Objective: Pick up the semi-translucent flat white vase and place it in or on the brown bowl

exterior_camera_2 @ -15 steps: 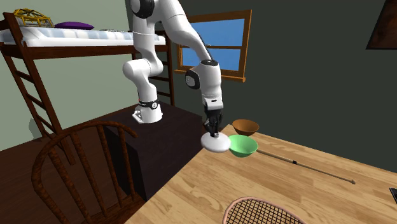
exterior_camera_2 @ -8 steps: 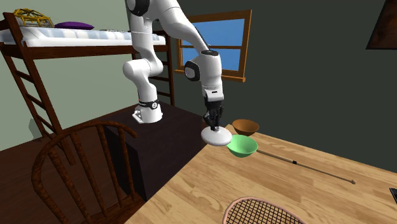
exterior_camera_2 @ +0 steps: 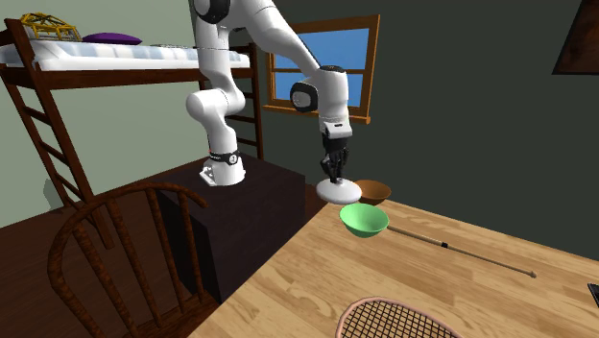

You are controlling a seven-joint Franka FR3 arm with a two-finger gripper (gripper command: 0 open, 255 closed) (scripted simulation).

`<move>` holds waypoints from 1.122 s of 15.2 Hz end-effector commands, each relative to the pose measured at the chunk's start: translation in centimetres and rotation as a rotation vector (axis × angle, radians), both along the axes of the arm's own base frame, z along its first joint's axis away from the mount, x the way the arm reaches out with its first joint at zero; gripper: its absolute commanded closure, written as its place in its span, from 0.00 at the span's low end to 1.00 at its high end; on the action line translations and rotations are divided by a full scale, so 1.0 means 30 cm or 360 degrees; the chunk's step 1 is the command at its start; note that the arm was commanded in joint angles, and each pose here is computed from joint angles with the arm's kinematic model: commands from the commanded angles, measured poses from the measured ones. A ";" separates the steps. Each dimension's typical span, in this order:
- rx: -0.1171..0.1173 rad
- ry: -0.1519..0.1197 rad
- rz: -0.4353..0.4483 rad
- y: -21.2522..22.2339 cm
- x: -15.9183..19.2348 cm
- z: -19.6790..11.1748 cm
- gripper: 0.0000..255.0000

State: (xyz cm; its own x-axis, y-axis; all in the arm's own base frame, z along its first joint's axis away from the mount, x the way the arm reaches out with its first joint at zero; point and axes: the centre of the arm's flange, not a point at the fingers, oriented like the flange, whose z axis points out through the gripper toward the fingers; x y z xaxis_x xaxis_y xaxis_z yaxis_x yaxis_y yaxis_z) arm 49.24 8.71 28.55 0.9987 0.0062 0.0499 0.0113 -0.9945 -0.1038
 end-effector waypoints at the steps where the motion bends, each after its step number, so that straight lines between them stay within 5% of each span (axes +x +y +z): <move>1: 0.0000 0.0000 -0.0004 0.085 -0.007 0.008 1.00; 17: 0.0000 0.0000 -0.0004 0.783 0.002 0.099 1.00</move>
State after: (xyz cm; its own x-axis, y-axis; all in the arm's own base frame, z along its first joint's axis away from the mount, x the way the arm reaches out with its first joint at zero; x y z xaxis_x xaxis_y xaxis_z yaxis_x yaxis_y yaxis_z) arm 49.35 31.01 31.24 0.9987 0.0051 0.0498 0.0102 -0.9946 -0.1038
